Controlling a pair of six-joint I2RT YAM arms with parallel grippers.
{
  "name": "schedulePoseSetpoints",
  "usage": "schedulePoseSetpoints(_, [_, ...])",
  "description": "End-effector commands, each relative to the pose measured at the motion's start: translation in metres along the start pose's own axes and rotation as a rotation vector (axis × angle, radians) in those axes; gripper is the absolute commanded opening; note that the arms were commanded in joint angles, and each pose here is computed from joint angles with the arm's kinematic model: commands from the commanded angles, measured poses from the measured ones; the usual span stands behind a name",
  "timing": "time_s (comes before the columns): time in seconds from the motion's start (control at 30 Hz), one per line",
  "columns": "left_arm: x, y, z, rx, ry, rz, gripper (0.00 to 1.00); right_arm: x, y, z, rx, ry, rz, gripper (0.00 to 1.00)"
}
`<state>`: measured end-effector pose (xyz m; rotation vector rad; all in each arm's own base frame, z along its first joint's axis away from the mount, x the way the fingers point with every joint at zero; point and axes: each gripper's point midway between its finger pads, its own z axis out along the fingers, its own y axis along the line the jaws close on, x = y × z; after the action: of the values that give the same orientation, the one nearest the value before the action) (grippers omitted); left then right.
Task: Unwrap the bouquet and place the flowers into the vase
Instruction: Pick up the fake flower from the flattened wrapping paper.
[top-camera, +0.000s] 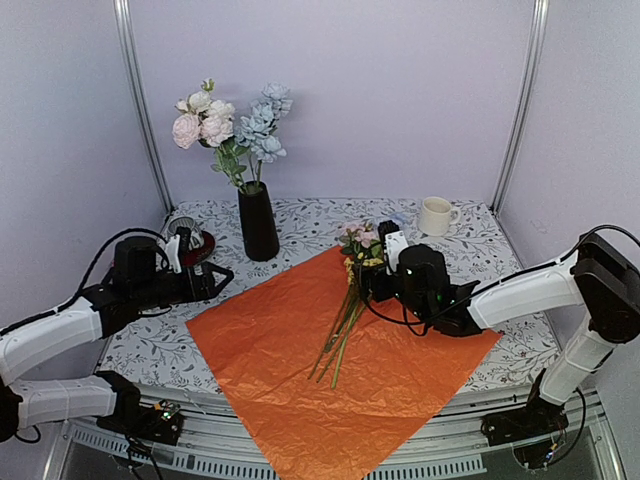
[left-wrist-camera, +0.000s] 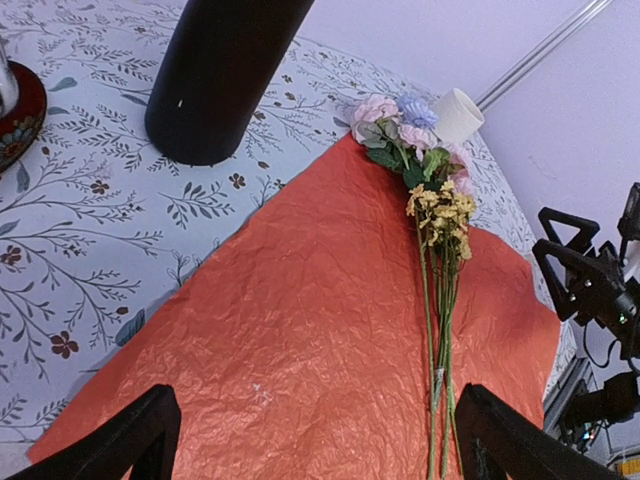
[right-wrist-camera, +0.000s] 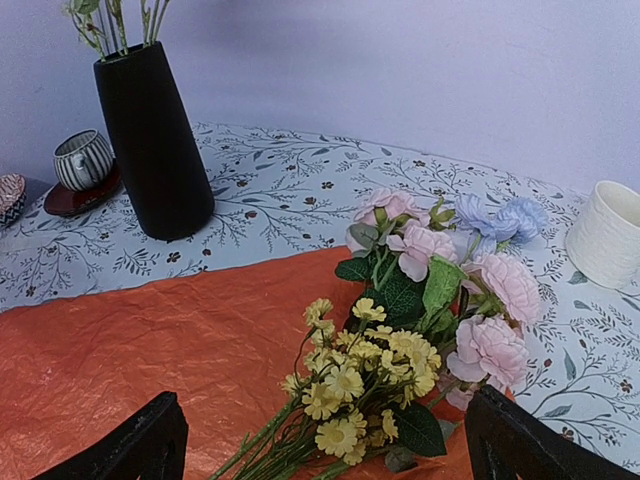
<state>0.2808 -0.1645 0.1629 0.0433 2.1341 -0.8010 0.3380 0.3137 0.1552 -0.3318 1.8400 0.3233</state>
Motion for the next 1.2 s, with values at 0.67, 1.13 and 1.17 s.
schedulePoseSetpoints(0.67, [0.011,-0.02,-0.001,0.163,-0.17,0.338,0.98,0.04,0.023,-0.018,0.027,0.477,0.416,0.59])
schedulePoseSetpoints(1.13, [0.021,-0.037,-0.011,0.281,-0.217,0.347,0.98,0.094,0.056,0.006,0.011,0.65,0.563,0.4])
schedulePoseSetpoints(1.17, [0.021,-0.037,-0.011,0.283,-0.217,0.348,0.98,0.098,0.058,0.009,0.019,0.66,0.565,0.39])
